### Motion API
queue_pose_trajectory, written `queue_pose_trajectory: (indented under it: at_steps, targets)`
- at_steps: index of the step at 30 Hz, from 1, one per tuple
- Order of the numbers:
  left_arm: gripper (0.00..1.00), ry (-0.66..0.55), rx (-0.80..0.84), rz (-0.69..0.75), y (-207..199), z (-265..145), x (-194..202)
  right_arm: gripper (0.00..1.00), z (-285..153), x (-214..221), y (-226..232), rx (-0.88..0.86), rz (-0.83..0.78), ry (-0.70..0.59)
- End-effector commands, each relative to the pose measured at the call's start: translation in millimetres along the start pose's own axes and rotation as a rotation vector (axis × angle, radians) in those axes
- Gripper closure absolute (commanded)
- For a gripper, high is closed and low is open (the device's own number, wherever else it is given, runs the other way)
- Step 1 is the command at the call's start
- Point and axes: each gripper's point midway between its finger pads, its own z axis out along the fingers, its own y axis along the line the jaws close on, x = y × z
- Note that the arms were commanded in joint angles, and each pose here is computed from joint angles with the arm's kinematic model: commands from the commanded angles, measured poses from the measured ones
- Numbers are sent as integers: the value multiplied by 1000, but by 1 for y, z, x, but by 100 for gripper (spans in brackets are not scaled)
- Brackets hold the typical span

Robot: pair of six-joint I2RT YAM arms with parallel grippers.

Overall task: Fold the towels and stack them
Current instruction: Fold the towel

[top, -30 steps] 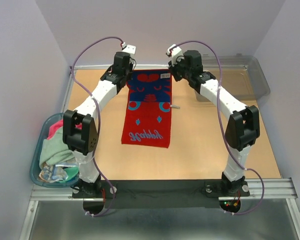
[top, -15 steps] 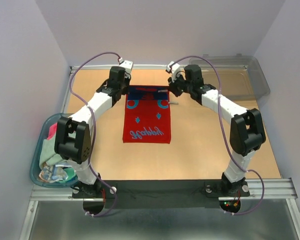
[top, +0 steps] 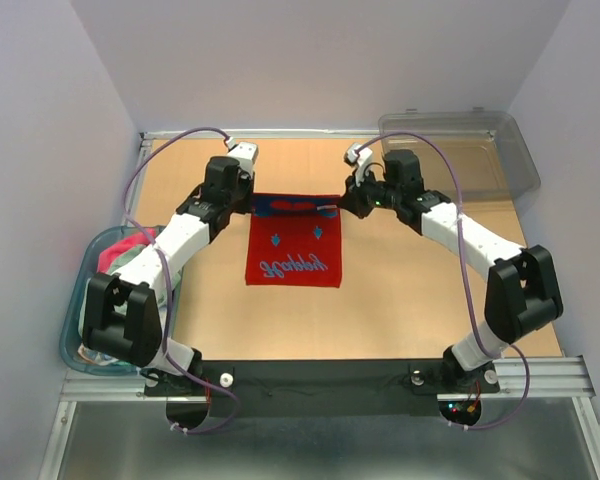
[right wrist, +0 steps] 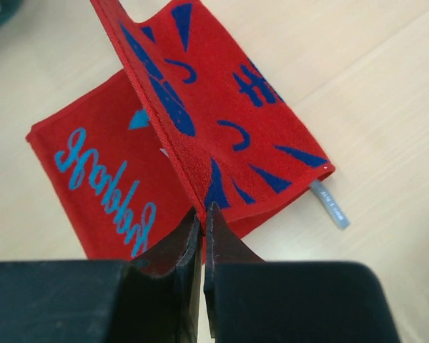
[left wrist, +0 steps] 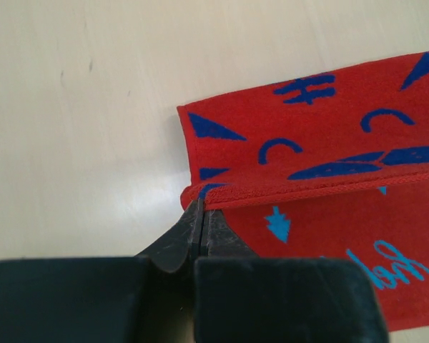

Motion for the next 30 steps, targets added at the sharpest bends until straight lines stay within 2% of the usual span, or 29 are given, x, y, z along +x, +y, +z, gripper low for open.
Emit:
queue_pose_trajectory:
  at_steps: [1,14,20,25,30]
  targets:
    - [99,65,-146,-34,37,-16,27,99,-16,22,-3,49,72,46]
    - [99,214,-98,-111,22,-19,96,99,-15,89,25,8,232,192]
    - [98,258,-79,-123,13,-16,105,100,-4,120,35,-28,323,273]
    - [98,321,-144,-128,22,-12,116,100,2,144,41,-42,404,348]
    - [95,366,-127,-120,17,-9,127,99,5,163,40,-12,461,404]
